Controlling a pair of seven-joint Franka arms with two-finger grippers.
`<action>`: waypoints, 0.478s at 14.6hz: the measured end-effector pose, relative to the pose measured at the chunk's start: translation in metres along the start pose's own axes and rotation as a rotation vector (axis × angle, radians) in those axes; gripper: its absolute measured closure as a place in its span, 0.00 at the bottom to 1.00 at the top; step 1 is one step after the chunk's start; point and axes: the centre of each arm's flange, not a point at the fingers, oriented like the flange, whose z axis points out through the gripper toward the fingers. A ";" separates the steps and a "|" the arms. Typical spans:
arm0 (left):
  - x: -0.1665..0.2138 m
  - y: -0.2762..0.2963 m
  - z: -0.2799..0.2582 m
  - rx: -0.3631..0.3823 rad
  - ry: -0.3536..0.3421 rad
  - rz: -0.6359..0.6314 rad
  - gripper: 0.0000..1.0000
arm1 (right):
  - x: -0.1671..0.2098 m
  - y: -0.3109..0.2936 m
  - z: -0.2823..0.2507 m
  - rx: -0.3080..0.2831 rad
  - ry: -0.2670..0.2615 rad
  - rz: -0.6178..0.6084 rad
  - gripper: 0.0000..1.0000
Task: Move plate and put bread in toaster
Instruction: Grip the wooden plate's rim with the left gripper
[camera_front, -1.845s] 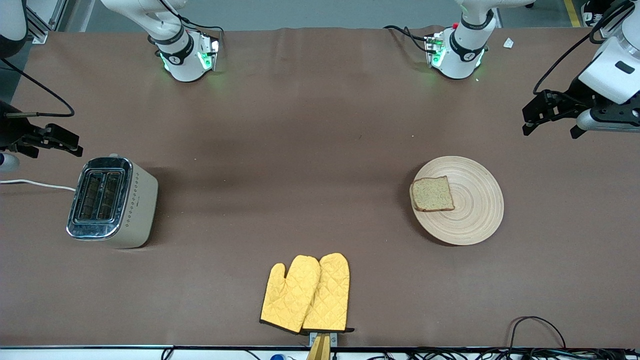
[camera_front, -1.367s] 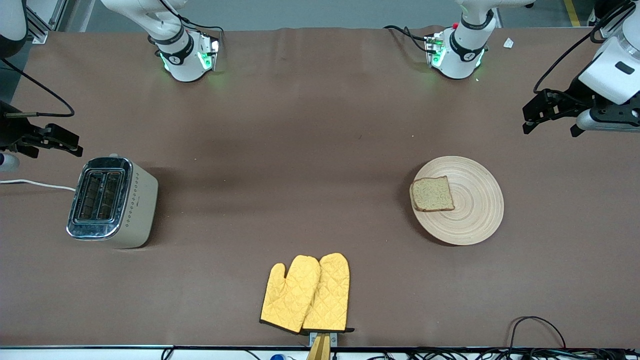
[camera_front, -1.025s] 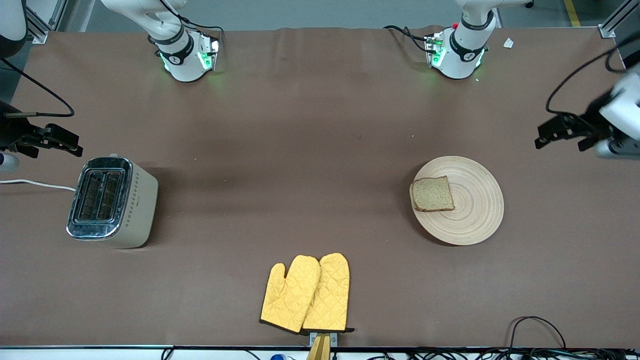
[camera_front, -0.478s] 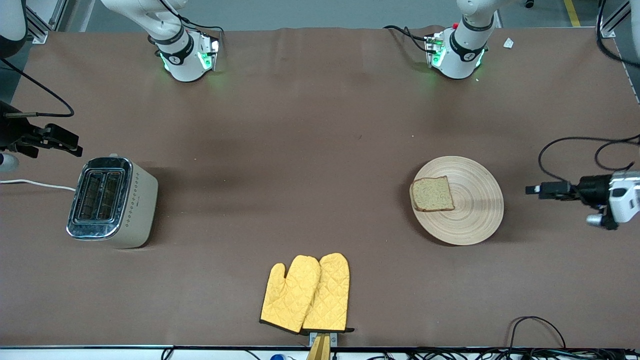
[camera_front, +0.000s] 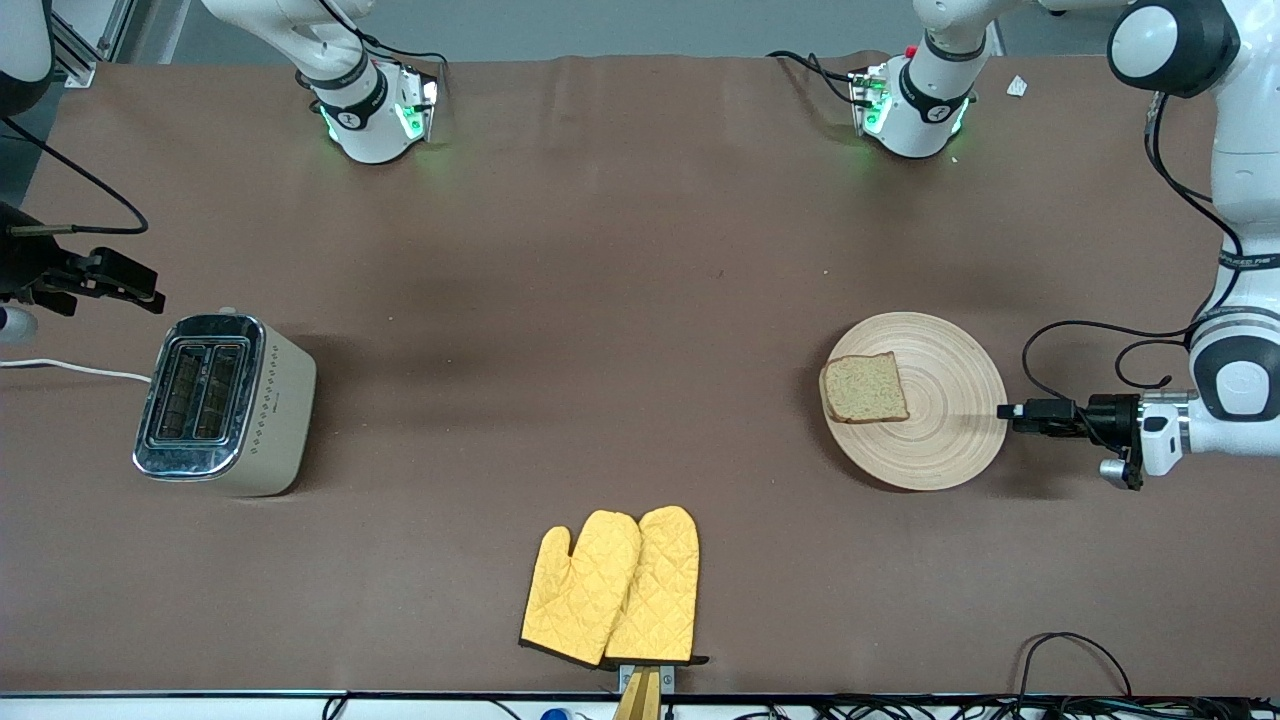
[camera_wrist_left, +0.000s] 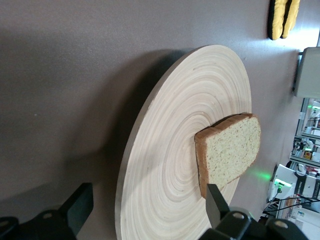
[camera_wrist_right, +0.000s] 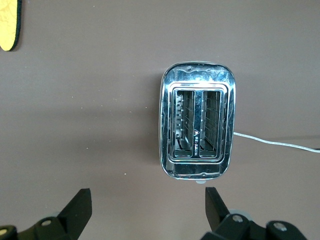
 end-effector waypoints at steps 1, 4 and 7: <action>0.000 -0.003 0.005 -0.018 0.006 0.011 0.04 | 0.000 0.000 0.000 0.000 0.000 0.000 0.00; 0.000 -0.013 0.019 -0.056 0.014 0.063 0.35 | 0.000 0.000 0.000 0.000 0.000 0.000 0.00; -0.001 -0.017 0.022 -0.062 0.014 0.091 0.64 | 0.000 0.000 0.000 0.000 0.000 0.000 0.00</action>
